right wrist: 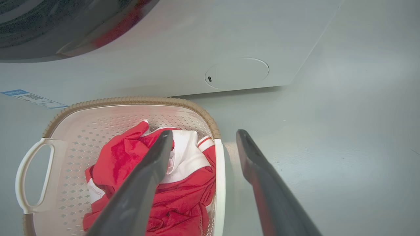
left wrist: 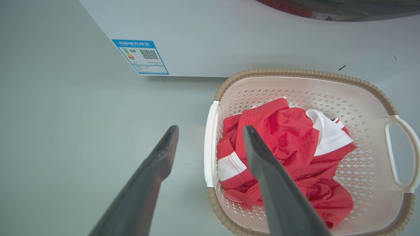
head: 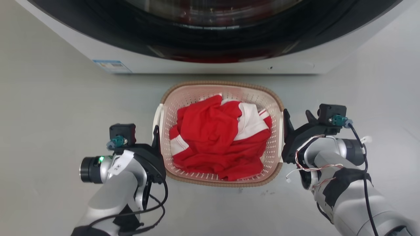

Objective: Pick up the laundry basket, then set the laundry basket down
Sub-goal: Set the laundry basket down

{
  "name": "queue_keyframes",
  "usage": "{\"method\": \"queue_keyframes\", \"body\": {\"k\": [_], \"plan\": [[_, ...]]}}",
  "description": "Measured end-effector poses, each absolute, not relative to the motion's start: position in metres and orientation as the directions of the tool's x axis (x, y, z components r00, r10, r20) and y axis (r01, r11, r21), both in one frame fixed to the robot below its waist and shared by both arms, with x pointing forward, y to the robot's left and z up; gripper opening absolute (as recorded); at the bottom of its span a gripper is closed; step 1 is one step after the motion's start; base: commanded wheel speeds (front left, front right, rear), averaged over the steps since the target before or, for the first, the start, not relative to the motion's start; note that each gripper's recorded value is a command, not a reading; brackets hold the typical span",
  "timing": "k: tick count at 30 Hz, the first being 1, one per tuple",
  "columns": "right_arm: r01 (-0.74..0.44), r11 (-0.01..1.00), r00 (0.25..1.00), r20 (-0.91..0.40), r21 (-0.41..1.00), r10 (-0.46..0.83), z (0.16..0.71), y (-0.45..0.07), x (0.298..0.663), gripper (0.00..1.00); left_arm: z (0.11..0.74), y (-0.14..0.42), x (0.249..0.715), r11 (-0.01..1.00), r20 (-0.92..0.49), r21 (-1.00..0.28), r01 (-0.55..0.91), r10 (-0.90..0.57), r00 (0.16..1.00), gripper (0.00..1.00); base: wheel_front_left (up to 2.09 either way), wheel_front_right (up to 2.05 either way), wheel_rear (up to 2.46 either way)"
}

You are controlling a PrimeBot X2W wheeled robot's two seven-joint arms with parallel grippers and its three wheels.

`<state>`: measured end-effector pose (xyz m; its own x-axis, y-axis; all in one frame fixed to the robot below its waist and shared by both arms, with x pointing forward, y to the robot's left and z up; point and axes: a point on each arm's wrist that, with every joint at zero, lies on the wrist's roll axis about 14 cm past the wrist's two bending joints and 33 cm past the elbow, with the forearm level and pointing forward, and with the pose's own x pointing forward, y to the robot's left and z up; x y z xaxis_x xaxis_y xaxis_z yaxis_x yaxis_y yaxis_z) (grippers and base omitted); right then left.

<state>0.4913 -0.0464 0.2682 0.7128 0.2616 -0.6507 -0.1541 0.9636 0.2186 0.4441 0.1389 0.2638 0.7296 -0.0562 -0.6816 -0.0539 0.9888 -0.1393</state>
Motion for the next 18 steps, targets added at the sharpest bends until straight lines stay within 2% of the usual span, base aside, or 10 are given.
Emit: {"method": "queue_keyframes", "body": {"k": [18], "plan": [[-0.189, 0.936, 0.806, -0.498, 0.297, 0.320, 0.354, -0.033, 0.457, 1.00, 0.337, 0.149, 0.413, 0.985, -0.535, -0.167, -0.047, -0.050, 0.844, 1.00, 0.00, 0.00, 0.00]]}}
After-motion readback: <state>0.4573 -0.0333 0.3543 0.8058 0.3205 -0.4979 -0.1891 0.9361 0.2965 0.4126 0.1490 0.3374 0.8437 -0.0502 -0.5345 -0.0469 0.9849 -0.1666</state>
